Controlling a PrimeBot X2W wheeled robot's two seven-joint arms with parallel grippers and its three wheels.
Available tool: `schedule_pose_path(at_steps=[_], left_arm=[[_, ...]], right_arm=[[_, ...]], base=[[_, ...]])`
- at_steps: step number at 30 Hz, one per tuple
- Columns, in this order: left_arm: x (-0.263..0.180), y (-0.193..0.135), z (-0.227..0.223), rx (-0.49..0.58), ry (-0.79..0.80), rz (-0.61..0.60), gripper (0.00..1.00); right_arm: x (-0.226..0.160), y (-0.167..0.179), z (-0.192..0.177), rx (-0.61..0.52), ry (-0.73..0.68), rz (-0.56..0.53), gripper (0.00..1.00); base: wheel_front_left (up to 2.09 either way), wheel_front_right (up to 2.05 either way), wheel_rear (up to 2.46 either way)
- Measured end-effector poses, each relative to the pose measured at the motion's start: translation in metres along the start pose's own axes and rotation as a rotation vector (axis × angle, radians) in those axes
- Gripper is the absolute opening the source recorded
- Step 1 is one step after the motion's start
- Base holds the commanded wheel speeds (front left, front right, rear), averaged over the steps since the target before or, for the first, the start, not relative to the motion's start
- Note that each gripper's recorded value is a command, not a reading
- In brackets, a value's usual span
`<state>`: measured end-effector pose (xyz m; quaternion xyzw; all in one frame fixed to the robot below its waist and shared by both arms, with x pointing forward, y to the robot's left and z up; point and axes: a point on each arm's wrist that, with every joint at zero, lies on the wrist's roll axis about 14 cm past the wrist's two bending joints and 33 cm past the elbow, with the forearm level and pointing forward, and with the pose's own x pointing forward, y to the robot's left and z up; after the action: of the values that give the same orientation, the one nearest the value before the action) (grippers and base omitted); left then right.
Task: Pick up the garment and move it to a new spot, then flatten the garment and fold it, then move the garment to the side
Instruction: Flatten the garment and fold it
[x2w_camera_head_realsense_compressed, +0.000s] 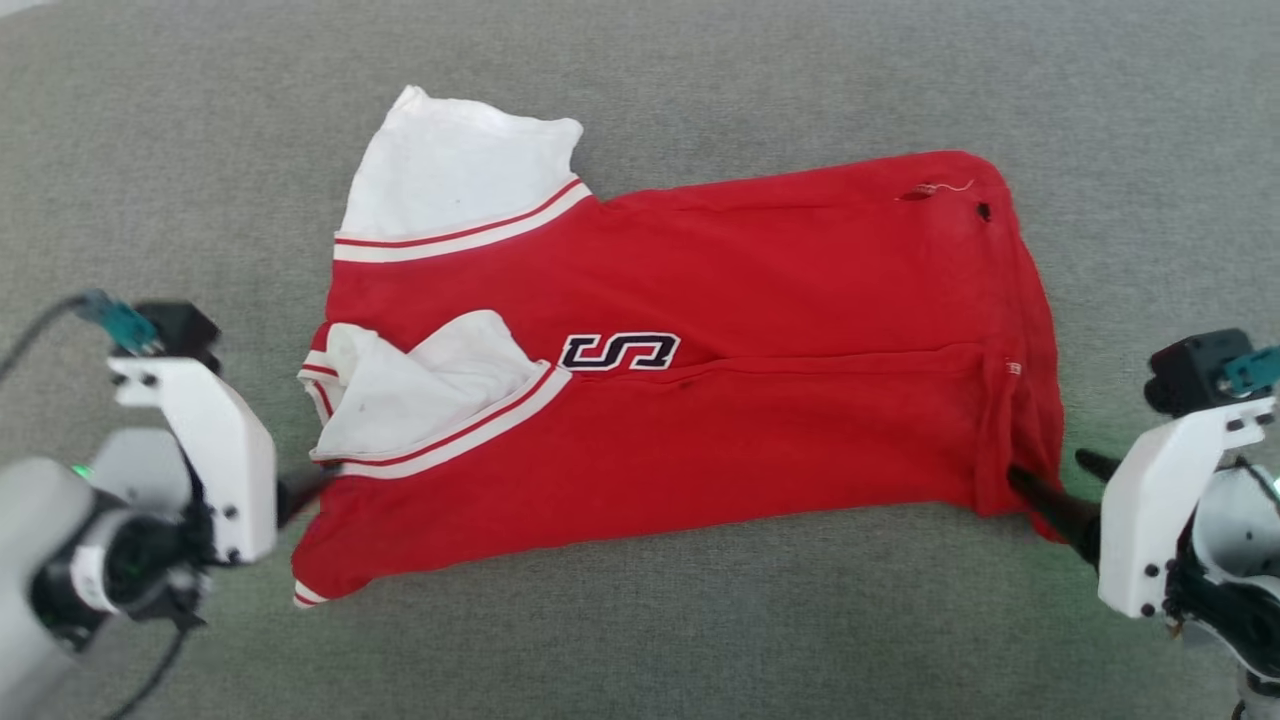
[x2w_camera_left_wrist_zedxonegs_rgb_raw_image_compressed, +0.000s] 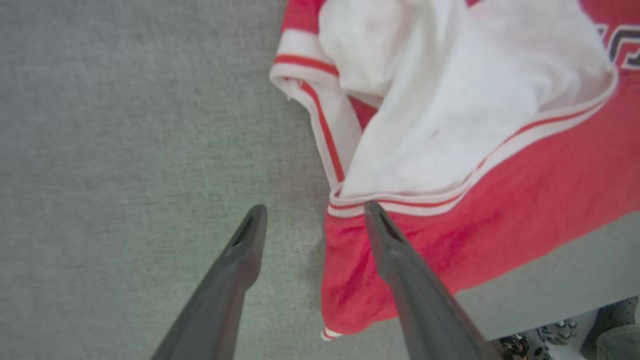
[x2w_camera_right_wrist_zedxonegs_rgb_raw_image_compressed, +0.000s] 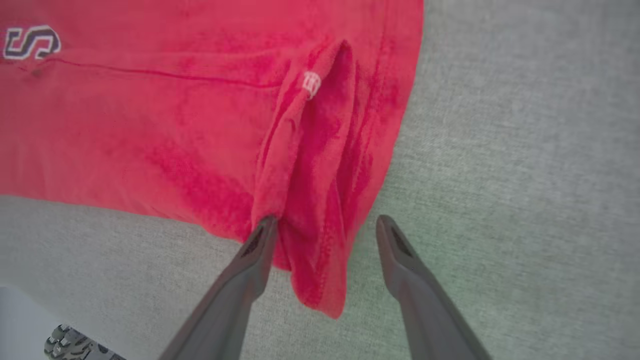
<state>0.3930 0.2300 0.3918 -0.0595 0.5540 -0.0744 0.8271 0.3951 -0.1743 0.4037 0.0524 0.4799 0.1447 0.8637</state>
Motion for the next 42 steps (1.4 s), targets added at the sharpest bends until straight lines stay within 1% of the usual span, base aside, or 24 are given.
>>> schedule_pose_path(at_steps=[4, 8, 11, 13, 15, 17, 19, 23, 26, 29, 30, 31, 32, 33, 35, 36, 38, 39, 40, 42], left_arm=[[-0.014, 0.004, 0.032, 0.031, -0.058, 0.024, 1.0], [-0.025, -0.003, 0.079, 0.07, -0.169, 0.013, 1.0], [-0.026, -0.005, 0.11, 0.104, -0.241, 0.013, 1.0], [-0.025, -0.008, 0.131, 0.126, -0.286, 0.004, 1.0], [-0.023, -0.012, 0.153, 0.174, -0.338, 0.006, 1.0], [-0.019, -0.017, 0.176, 0.182, -0.392, -0.006, 1.0], [-0.013, -0.021, 0.196, 0.228, -0.436, -0.004, 1.0], [0.006, -0.027, 0.226, 0.264, -0.484, -0.005, 1.0], [0.028, -0.028, 0.239, 0.28, -0.476, 0.0, 1.0], [0.058, -0.026, 0.24, 0.255, -0.422, 0.006, 1.0], [0.058, -0.026, 0.24, 0.255, -0.422, 0.006, 1.0], [0.069, -0.025, 0.237, 0.249, -0.392, 0.009, 1.0], [0.09, -0.021, 0.228, 0.233, -0.321, 0.025, 1.0], [0.099, -0.019, 0.224, 0.226, -0.292, 0.034, 1.0], [0.116, -0.014, 0.216, 0.176, -0.236, 0.047, 1.0], [0.121, -0.014, 0.215, 0.17, -0.219, 0.049, 1.0], [0.128, -0.01, 0.212, 0.11, -0.176, 0.058, 1.0], [0.13, -0.009, 0.209, 0.101, -0.149, 0.064, 1.0], [0.13, -0.009, 0.209, 0.102, -0.13, 0.07, 1.0], [0.132, -0.009, 0.205, 0.054, -0.1, 0.072, 1.0]], right_arm=[[-0.014, 0.001, 0.027, -0.002, -0.154, -0.006, 1.0], [-0.036, 0.004, 0.063, -0.04, -0.374, -0.015, 1.0], [-0.052, -0.002, 0.084, -0.055, -0.531, -0.051, 1.0], [-0.062, -0.005, 0.097, -0.057, -0.636, -0.076, 1.0], [-0.073, -0.009, 0.107, -0.066, -0.73, -0.107, 1.0], [-0.085, -0.016, 0.117, -0.063, -0.826, -0.148, 1.0], [-0.096, -0.021, 0.124, -0.062, -0.916, -0.182, 1.0], [-0.112, -0.026, 0.133, -0.058, -1.053, -0.236, 1.0], [-0.114, -0.03, 0.132, -0.043, -1.098, -0.26, 1.0], [-0.109, -0.035, 0.126, -0.03, -1.09, -0.279, 1.0], [-0.109, -0.035, 0.126, -0.03, -1.09, -0.279, 1.0], [-0.107, -0.039, 0.123, -0.022, -1.082, -0.29, 1.0], [-0.102, -0.044, 0.118, -0.016, -1.06, -0.311, 1.0], [-0.101, -0.047, 0.116, -0.009, -1.056, -0.318, 1.0], [-0.097, -0.049, 0.113, -0.001, -1.043, -0.325, 1.0], [-0.095, -0.051, 0.112, 0.001, -1.037, -0.329, 1.0], [-0.091, -0.052, 0.11, 0.007, -1.019, -0.331, 1.0], [-0.089, -0.052, 0.109, 0.007, -1.013, -0.329, 1.0], [-0.086, -0.051, 0.109, 0.007, -1.0, -0.322, 1.0], [-0.077, -0.044, 0.11, 0.008, -0.966, -0.286, 1.0]], base=[[0.0, 0.0, 0.0], [0.0, 0.0, 0.0], [0.0, 0.0, 0.0], [0.0, 0.0, 0.0], [0.0, 0.0, 0.0], [0.0, 0.0, 0.0], [0.0, 0.0, 0.0], [0.0, 0.0, 0.0], [0.0, 0.0, 0.0], [0.0, 0.0, 0.0], [0.0, 0.0, 0.0], [0.0, 0.0, 0.0], [0.0, 0.0, 0.0], [0.0, 0.0, 0.0], [0.0, 0.0, 0.0], [0.0, 0.0, 0.0], [0.0, 0.0, 0.0], [0.0, 0.0, 0.0], [0.0, 0.0, 0.0], [0.0, 0.0, 0.0]])
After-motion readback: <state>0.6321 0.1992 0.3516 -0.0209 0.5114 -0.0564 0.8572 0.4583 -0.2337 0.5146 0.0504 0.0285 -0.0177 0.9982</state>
